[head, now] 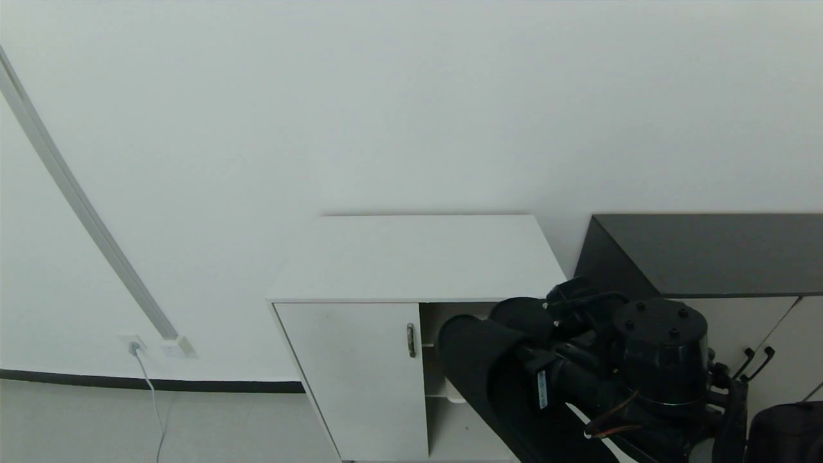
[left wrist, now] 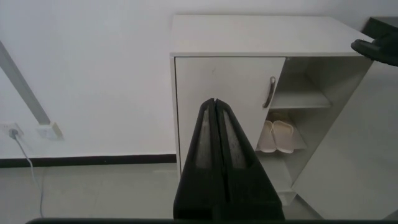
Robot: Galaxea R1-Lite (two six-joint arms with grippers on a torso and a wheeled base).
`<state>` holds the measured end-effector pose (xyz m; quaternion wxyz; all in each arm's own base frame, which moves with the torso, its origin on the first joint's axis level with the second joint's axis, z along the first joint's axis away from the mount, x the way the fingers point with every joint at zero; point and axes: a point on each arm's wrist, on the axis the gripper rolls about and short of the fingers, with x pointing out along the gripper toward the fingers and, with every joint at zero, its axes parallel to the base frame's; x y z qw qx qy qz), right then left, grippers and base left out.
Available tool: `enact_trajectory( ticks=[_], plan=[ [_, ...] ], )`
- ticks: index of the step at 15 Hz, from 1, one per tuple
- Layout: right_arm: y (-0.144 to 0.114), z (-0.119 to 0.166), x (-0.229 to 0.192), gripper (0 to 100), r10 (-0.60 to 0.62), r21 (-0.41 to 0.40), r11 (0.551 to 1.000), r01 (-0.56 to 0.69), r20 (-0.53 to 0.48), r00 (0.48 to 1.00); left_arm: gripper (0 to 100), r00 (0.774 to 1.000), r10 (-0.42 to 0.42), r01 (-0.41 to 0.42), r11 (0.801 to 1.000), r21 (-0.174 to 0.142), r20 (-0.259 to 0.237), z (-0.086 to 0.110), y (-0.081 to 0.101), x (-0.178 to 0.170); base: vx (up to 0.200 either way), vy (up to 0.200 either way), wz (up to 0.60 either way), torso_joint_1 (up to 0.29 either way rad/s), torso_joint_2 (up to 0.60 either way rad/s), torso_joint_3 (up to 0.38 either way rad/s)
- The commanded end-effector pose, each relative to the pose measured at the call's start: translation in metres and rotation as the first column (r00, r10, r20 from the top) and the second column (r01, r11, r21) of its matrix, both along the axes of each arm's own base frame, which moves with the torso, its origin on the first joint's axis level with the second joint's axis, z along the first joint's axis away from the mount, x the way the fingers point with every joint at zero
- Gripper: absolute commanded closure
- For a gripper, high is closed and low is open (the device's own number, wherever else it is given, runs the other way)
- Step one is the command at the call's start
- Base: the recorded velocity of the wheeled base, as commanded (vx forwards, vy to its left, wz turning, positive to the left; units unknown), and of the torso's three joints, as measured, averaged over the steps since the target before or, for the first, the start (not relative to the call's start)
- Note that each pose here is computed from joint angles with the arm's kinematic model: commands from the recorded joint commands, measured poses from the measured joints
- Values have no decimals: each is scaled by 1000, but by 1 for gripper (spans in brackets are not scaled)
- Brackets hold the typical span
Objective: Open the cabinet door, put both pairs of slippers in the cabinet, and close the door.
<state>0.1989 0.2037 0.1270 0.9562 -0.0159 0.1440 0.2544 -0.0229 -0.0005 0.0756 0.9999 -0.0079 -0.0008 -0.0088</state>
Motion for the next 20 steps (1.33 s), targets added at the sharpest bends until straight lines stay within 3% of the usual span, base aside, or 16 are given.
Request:
enact_trajectory(
  ticks=[1, 13, 20],
  plan=[
    [0, -3, 0, 100, 2, -7, 1000, -2, -8, 1000, 100, 1000, 1, -1, 1000, -1, -2, 0, 0, 0, 0, 0, 0, 0, 0, 0],
    [2, -15, 2, 100, 1, -16, 1000, -1, -16, 1000, 100, 1000, 1, -1, 1000, 0, -2, 0, 0, 0, 0, 0, 0, -154, 352, 194],
    [3, -15, 2, 100, 1, -9, 1000, -1, -7, 1000, 100, 1000, 1, -1, 1000, 0, -2, 0, 0, 0, 0, 0, 0, -221, 527, 309]
  ],
)
